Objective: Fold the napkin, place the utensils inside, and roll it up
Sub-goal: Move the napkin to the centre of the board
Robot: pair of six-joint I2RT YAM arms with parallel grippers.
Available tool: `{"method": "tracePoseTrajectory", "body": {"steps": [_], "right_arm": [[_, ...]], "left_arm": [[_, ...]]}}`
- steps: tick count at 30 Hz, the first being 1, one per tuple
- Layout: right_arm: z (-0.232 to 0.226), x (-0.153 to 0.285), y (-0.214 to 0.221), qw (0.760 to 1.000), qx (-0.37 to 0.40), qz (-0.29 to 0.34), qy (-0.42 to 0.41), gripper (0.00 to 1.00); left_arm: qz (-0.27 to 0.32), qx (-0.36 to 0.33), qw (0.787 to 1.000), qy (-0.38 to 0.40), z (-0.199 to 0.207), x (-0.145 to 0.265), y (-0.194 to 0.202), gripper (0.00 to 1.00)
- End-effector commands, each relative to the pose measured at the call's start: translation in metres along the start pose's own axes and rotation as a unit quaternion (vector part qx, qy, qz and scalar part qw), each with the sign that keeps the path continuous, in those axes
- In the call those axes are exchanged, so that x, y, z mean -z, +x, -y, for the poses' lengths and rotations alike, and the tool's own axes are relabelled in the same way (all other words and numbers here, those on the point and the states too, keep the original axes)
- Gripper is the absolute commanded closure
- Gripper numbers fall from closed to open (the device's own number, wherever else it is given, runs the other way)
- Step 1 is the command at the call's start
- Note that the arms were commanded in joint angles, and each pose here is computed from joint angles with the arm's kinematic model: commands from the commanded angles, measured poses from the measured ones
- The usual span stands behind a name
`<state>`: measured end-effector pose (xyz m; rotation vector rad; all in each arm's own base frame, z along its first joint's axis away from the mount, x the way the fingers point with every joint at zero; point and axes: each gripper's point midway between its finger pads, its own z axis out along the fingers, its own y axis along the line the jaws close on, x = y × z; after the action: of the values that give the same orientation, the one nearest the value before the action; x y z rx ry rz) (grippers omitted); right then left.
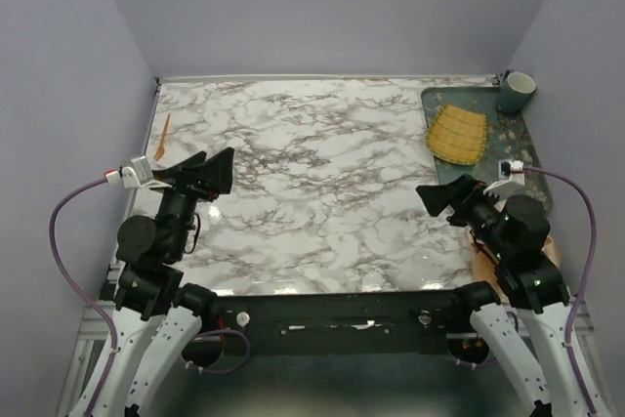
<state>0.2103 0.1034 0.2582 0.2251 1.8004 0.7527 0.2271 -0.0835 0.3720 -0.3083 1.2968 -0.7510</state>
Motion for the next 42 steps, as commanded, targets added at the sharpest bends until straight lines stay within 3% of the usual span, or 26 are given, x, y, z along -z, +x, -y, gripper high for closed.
{"method": "tracePoseTrajectory", "body": {"steps": [1, 5, 6, 7, 11, 17, 19, 21, 23, 25, 26, 28, 30, 32, 33, 35, 36, 37, 39, 42], "right_arm": [[0.078, 0.029, 0.024, 0.965, -0.043, -0.062, 0.250, 0.00], [0.095, 0.058, 0.003, 0.927, -0.033, -0.074, 0.367, 0.00], [0.113, 0.075, 0.005, 0.897, -0.032, -0.078, 0.434, 0.00], [0.117, 0.083, 0.003, 0.885, -0.039, -0.073, 0.458, 0.00], [0.131, 0.102, 0.003, 0.847, -0.065, -0.056, 0.525, 0.00], [0.162, 0.119, 0.043, 0.776, -0.138, -0.109, 0.606, 0.00], [0.173, 0.122, 0.050, 0.758, -0.138, -0.108, 0.628, 0.00], [0.180, 0.114, 0.043, 0.758, -0.130, -0.088, 0.633, 0.00], [0.195, 0.114, 0.045, 0.738, -0.147, -0.079, 0.654, 0.00], [0.206, 0.098, 0.049, 0.738, -0.164, -0.092, 0.648, 0.00], [0.214, 0.099, 0.054, 0.727, -0.179, -0.092, 0.657, 0.04], [0.220, 0.096, 0.052, 0.725, -0.186, -0.082, 0.658, 0.12], [0.219, 0.098, 0.043, 0.731, -0.177, -0.065, 0.656, 0.60], [0.211, 0.100, 0.029, 0.756, -0.164, -0.033, 0.633, 0.93], [0.207, 0.092, 0.016, 0.784, -0.137, -0.026, 0.605, 0.99], [0.180, 0.074, 0.003, 0.843, -0.128, -0.023, 0.522, 0.99], [0.165, 0.058, -0.011, 0.882, -0.090, -0.027, 0.462, 0.99], [0.137, 0.043, -0.017, 0.914, -0.098, -0.038, 0.392, 0.99], [0.097, 0.015, -0.023, 0.954, -0.069, -0.069, 0.285, 0.99], [0.019, -0.017, -0.022, 0.978, -0.016, -0.139, 0.152, 0.99]], "left_arm": [[-0.067, -0.027, 0.997, 0.035, 0.011, 0.004, 0.022, 0.01], [-0.160, -0.053, 0.985, 0.024, 0.006, -0.014, 0.054, 0.05], [-0.180, -0.064, 0.981, 0.032, 0.009, -0.015, 0.059, 0.09], [-0.191, -0.066, 0.979, 0.033, 0.008, -0.017, 0.064, 0.11], [-0.256, -0.045, 0.965, 0.046, 0.007, -0.025, 0.098, 0.08], [-0.325, -0.021, 0.943, 0.066, 0.010, -0.023, 0.128, 0.07], [-0.327, -0.020, 0.942, 0.072, 0.010, -0.023, 0.132, 0.06], [-0.328, -0.021, 0.941, 0.082, 0.012, -0.022, 0.135, 0.06], [-0.332, -0.027, 0.939, 0.086, 0.015, -0.022, 0.139, 0.06], [-0.335, -0.031, 0.937, 0.096, 0.022, -0.020, 0.140, 0.06], [-0.335, -0.031, 0.936, 0.099, 0.025, -0.020, 0.139, 0.06], [-0.336, -0.029, 0.936, 0.103, 0.028, -0.019, 0.139, 0.06], [-0.337, -0.027, 0.935, 0.106, 0.030, -0.019, 0.139, 0.06], [-0.340, -0.026, 0.934, 0.106, 0.030, -0.019, 0.141, 0.06], [-0.341, -0.025, 0.934, 0.107, 0.031, -0.020, 0.141, 0.06], [-0.348, -0.022, 0.931, 0.107, 0.031, -0.022, 0.144, 0.06], [-0.350, -0.021, 0.930, 0.108, 0.031, -0.023, 0.145, 0.06], [-0.353, -0.020, 0.928, 0.117, 0.036, -0.023, 0.144, 0.06], [-0.359, -0.019, 0.925, 0.123, 0.038, -0.025, 0.147, 0.06], [-0.359, -0.010, 0.927, 0.109, 0.035, -0.032, 0.149, 0.07]]}}
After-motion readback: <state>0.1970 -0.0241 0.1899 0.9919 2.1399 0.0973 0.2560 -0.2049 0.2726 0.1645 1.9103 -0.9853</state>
